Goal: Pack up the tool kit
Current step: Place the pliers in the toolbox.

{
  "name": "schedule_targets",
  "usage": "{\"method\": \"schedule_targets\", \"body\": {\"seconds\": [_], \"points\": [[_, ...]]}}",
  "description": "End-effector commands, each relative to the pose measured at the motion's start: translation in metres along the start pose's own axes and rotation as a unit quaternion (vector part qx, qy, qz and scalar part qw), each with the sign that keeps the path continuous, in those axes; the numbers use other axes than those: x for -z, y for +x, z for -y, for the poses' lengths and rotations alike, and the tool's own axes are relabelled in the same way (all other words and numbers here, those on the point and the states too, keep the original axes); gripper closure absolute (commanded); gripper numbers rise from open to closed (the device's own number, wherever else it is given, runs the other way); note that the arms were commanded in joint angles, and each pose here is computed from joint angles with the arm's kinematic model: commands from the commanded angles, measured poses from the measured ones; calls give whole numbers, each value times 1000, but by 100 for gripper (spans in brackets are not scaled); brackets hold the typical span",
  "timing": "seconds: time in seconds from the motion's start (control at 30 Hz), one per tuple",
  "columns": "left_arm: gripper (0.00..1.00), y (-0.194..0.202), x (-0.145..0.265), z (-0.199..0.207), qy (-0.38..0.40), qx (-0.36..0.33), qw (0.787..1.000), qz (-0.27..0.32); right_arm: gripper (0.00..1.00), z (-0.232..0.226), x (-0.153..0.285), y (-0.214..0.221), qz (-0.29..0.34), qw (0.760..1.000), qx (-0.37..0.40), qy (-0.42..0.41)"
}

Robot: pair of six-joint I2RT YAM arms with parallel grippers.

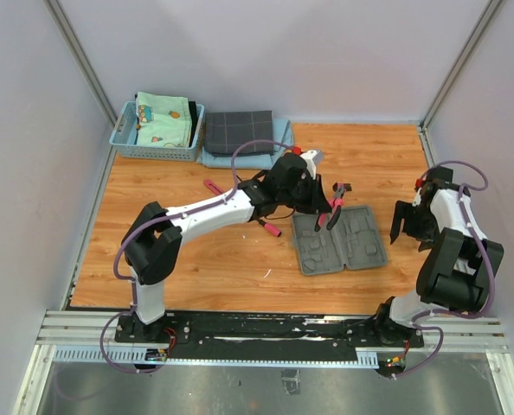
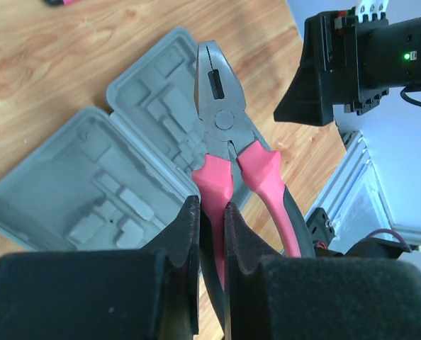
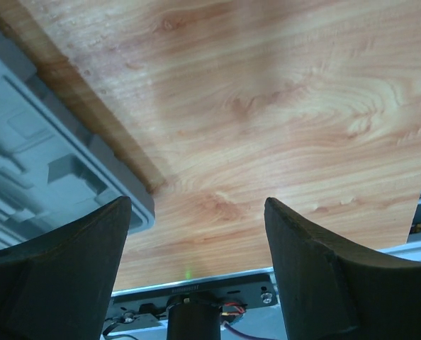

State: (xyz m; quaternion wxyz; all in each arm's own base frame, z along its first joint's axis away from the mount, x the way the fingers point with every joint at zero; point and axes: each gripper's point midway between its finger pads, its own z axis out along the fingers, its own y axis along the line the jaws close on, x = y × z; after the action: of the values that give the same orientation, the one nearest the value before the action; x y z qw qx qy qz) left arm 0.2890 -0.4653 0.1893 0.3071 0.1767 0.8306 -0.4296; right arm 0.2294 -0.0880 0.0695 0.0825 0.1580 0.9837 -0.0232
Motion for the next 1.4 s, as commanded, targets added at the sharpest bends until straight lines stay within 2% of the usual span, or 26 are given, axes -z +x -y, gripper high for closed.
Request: {"method": "schedule_targets", "body": {"seconds": [0.0, 0.47, 0.77, 1.07, 1.17, 1.37], "points": [[100, -19, 4, 30, 14, 46, 998, 50, 23, 13, -14, -7, -1, 1000, 6, 15], [100, -21, -2, 28, -6, 54, 997, 56, 23, -12, -45, -4, -37, 999, 8, -34], [100, -4, -21, 19, -15, 89, 996, 27, 24, -44, -36, 1, -35, 996, -3, -77], [100, 7, -32, 10, -28, 87, 996, 17, 24, -78, -25, 8, -44, 994, 12, -104], [100, 11, -36, -2, -51, 71, 996, 20, 24, -77, -13, 6, -31, 996, 13, -80], [100, 20, -45, -38, -146, 24, 989, 26, 23, -62, 45, -29, 51, 998, 3, -41]]}}
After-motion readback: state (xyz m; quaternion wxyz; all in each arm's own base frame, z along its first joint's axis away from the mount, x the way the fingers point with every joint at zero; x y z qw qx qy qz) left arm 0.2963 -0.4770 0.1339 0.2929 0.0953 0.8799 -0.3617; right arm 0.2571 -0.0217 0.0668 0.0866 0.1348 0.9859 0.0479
